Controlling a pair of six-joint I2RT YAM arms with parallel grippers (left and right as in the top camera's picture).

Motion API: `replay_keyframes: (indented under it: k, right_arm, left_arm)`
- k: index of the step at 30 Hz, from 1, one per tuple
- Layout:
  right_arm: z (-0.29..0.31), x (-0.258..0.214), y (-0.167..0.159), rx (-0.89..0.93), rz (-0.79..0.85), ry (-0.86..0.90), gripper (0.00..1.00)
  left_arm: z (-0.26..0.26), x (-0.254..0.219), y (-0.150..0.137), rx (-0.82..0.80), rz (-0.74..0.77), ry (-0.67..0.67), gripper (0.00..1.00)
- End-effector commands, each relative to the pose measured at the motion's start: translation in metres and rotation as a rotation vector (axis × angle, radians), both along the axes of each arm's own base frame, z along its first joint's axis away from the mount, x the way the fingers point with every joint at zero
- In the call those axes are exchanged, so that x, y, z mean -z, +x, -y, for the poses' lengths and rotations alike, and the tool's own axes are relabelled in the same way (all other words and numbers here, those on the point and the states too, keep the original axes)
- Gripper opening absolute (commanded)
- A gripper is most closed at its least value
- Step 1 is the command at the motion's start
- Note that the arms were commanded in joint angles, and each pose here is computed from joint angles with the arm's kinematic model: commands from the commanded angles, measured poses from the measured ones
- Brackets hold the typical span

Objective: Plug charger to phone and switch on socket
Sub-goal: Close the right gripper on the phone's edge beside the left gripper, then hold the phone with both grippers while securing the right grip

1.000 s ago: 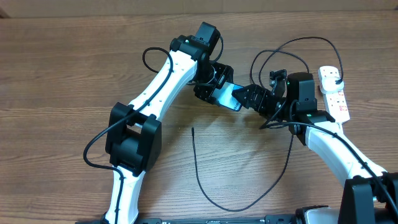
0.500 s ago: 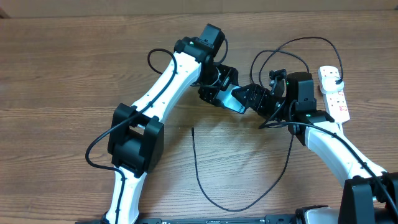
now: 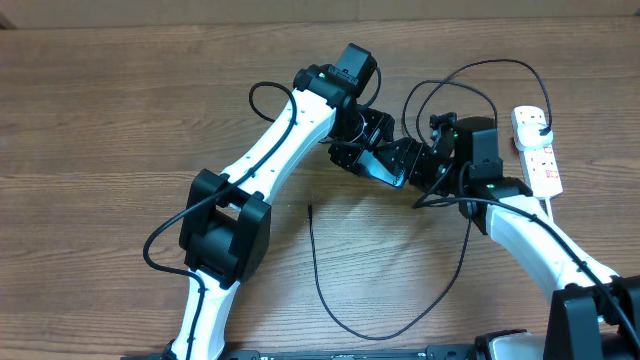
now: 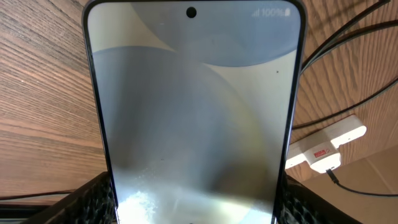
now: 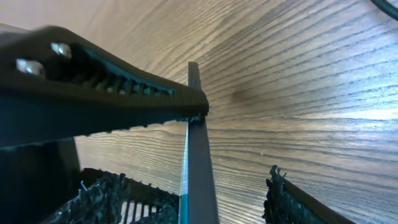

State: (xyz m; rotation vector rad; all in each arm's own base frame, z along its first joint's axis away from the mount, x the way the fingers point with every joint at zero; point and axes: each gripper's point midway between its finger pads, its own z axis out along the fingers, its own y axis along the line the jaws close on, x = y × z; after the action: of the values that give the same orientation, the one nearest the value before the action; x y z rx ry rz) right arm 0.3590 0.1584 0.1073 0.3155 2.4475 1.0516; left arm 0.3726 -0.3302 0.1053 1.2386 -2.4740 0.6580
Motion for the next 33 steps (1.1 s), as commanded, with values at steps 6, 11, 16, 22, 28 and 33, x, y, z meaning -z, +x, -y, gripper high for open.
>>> replay_keyframes:
  k: [6, 11, 16, 22, 28, 33]
  right_arm:
    - [-0.0097, -0.0050, 0.0080, 0.014, 0.054, -0.075, 0.66]
    - [-0.0097, -0.0051, 0.0080, 0.016, 0.053, -0.073, 0.59]
    - [-0.0097, -0.0051, 0.0081, 0.016, 0.053, -0.073, 0.48]
    - [-0.0099, -0.0056, 0.0086, 0.016, 0.056, -0.072, 0.29]
    - [-0.0099, -0.0057, 0.0086, 0.016, 0.056, -0.072, 0.26]
    - [-0.0102, -0.0064, 0.0092, 0.019, 0.057, -0.068, 0.26]
  left_arm:
    - [0.0074, -0.0077, 0.0045, -0.018, 0.016, -0.012, 0.04]
    - [0.0062, -0.0067, 0.0052, -0.020, 0.020, -0.004, 0.04]
    - [0.0060, -0.0066, 0.0054, -0.020, 0.021, -0.003, 0.04]
    - [0.0079, -0.0079, 0.0039, -0.016, 0.013, -0.016, 0.04]
    - [0.0079, -0.0079, 0.0038, -0.016, 0.013, -0.016, 0.04]
    - [0.0084, -0.0082, 0.0035, -0.014, 0.011, -0.019, 0.04]
